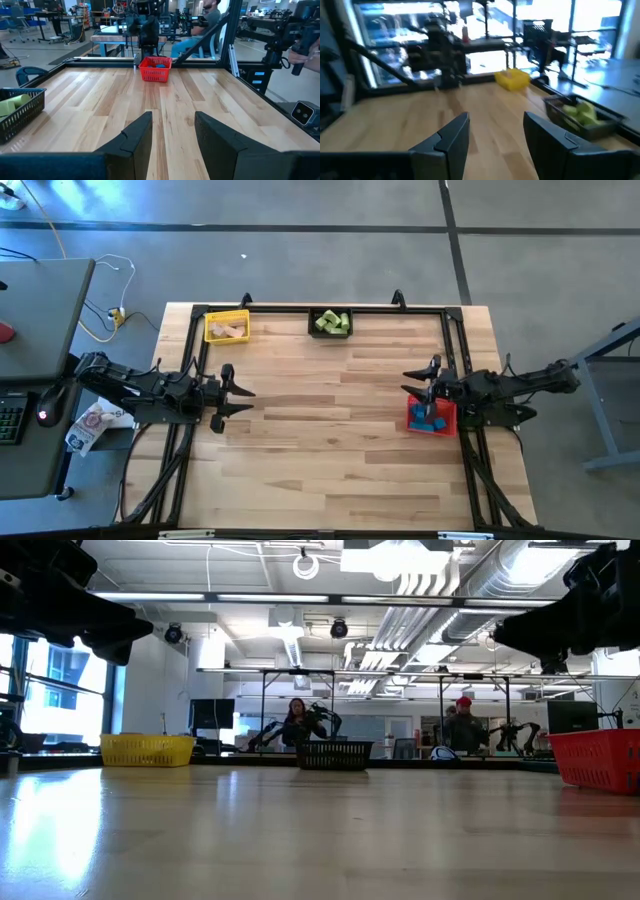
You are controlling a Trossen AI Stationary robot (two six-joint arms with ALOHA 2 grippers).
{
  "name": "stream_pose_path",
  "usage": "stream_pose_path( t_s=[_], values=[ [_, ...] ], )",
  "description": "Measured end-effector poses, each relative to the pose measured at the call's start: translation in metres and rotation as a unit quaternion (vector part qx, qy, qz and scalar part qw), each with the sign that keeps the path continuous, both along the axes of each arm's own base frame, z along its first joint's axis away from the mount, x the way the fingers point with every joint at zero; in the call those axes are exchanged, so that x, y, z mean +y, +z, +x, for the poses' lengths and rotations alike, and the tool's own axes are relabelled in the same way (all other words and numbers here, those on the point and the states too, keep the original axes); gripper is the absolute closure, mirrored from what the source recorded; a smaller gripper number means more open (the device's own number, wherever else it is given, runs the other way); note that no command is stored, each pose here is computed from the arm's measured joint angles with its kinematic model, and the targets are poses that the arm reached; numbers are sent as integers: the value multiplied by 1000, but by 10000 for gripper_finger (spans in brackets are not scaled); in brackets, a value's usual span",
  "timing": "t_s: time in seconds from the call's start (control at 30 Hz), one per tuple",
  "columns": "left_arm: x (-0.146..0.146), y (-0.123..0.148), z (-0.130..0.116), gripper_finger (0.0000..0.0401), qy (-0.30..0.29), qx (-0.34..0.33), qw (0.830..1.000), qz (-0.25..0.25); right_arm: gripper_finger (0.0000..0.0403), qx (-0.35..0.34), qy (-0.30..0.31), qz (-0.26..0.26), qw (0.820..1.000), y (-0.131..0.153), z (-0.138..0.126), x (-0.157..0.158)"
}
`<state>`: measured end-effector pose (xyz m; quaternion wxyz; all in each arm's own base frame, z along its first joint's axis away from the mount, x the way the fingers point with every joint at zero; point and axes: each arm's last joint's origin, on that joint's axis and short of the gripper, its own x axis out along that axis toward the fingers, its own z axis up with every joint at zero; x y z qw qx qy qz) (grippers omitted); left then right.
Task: Sort & place blocks by color
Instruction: Return to Home Position
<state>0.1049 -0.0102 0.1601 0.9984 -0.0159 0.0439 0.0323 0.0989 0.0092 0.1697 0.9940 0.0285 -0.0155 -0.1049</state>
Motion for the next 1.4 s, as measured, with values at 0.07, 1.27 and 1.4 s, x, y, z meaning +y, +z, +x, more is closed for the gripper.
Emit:
stream_pose_path(
  t_s=[0.07, 1.27, 1.4],
  values=[
    [0, 0, 0, 266, 0, 0, 1000, 0, 231, -2, -10, 7, 1000, 0, -1, -1],
    [0, 0, 0, 266, 0, 0, 1000, 0, 231, -1, -25, -10, 1000, 1, -2, -3],
    [0, 0, 0, 266, 0, 0, 1000, 0, 231, -1, -25, -10, 1000, 1, -2, -3]
  ],
)
